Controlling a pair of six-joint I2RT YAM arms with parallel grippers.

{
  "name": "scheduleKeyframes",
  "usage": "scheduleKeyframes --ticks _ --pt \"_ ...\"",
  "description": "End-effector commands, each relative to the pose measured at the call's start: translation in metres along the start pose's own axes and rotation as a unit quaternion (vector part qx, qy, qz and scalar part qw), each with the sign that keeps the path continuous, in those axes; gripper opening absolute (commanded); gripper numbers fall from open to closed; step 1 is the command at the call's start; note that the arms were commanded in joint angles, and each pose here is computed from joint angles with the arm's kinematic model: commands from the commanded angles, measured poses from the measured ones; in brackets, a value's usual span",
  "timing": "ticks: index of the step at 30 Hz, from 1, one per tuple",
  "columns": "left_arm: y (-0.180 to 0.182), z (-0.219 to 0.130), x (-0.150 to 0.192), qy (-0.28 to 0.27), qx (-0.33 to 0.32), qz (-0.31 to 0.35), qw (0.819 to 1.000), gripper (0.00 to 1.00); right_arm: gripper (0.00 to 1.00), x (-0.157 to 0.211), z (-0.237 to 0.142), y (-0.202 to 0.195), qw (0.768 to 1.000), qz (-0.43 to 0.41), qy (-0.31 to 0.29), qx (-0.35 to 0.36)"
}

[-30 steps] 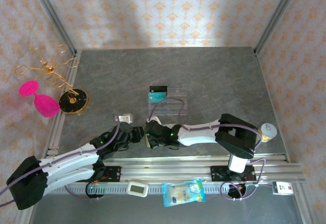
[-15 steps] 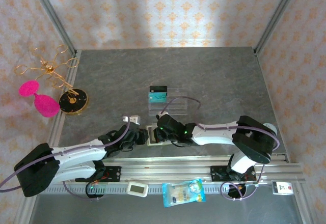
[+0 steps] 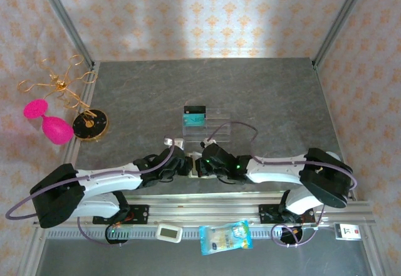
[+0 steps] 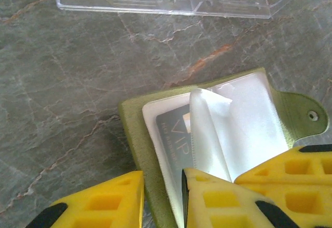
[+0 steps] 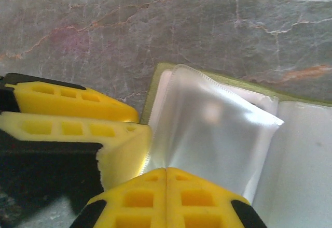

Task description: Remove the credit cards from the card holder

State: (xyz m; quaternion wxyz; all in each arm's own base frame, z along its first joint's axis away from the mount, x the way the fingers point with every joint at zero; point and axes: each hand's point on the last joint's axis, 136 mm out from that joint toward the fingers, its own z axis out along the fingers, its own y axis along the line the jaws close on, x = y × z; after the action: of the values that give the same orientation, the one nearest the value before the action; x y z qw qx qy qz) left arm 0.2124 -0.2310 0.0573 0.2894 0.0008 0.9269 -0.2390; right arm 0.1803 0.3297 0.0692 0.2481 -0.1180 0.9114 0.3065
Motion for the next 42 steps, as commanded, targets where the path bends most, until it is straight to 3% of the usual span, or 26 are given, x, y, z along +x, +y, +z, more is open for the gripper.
scheduleKeyframes --ticks 1,5,9,16,26,34,42 --pt "0.003 -0.011 -0.01 -0.022 -0.017 -0.007 1.0 0.28 0.0 -0.017 -0.008 0.005 0.999 0.014 -0.041 -0.012" --pt "0.005 -0.02 -0.013 -0.041 -0.004 -0.025 0.999 0.29 0.0 -0.017 -0.009 0.005 0.999 0.012 -0.041 -0.019" --pt "-0.001 -0.014 -0.007 -0.019 0.003 -0.018 1.0 0.12 0.0 -0.018 -0.009 0.006 0.999 0.012 -0.043 -0.024" --pt "-0.01 -0.005 -0.005 -0.005 0.009 -0.009 1.0 0.12 0.0 -0.019 -0.013 0.005 0.998 0.019 -0.049 -0.025" --pt "-0.037 0.007 0.001 0.025 0.034 0.019 0.999 0.18 0.35 -0.041 -0.052 -0.029 0.99 0.037 -0.127 0.049" --pt "-0.057 0.024 0.011 0.057 0.038 0.048 0.996 0.19 0.28 -0.044 -0.074 -0.048 0.984 0.045 -0.155 0.082" --pt "-0.071 0.052 0.048 0.135 0.043 0.099 0.985 0.21 0.27 -0.041 -0.077 -0.057 0.981 0.052 -0.159 0.095"
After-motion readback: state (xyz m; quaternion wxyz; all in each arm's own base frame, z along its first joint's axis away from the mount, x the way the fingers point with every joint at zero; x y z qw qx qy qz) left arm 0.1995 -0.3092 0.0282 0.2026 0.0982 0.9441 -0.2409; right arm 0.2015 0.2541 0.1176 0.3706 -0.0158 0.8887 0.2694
